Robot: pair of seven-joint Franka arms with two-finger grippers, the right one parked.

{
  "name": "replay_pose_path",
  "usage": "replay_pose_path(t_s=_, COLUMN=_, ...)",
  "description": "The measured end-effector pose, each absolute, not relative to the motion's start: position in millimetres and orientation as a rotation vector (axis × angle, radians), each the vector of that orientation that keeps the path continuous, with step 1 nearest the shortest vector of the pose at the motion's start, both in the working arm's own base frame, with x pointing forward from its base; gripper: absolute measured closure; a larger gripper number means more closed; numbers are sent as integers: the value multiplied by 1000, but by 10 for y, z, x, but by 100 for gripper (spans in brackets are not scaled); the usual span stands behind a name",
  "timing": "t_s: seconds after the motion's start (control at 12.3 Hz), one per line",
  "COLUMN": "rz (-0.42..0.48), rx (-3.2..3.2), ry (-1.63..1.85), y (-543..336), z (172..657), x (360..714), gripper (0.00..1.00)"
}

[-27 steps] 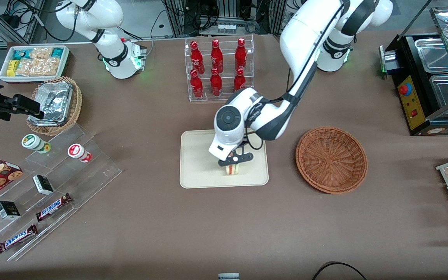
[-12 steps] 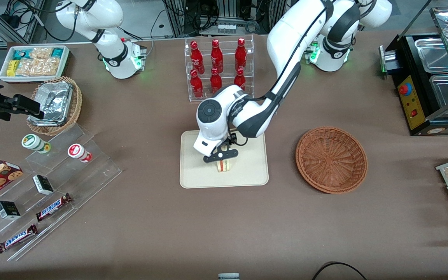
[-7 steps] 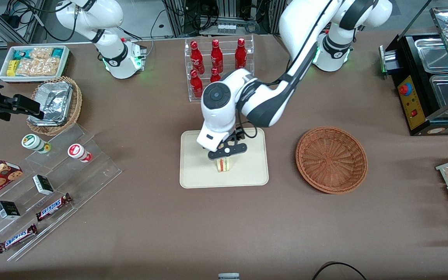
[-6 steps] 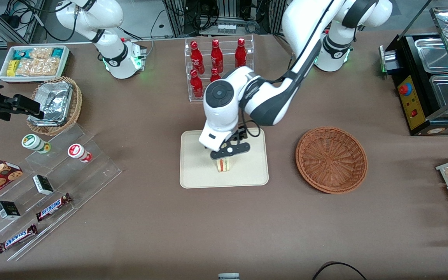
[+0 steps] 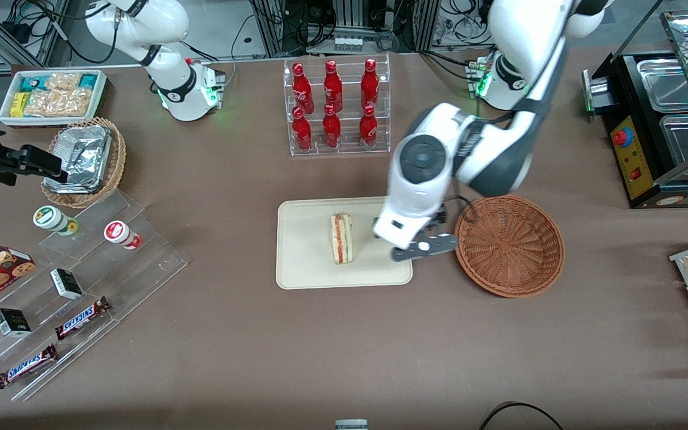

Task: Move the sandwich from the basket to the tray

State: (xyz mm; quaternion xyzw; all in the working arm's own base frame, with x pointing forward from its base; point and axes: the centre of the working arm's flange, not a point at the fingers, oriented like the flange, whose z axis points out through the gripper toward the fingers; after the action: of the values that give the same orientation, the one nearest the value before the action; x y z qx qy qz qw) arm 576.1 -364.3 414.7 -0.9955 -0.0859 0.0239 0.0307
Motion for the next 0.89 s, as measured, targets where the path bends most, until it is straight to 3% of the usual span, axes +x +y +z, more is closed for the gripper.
replay_pose_path(t_s=0.41, rz=118, rx=-3058, ry=-129, y=-2644, z=4216, x=5557, gripper=0)
replay_pose_path(t_s=0.65, rz=116, rx=-3061, ry=-83, y=-2129, z=4523, x=5390, gripper=0)
replay_pose_path(t_s=0.89, rz=250, rx=-3072, ry=-5, y=-1496, z=4911, x=5280, gripper=0)
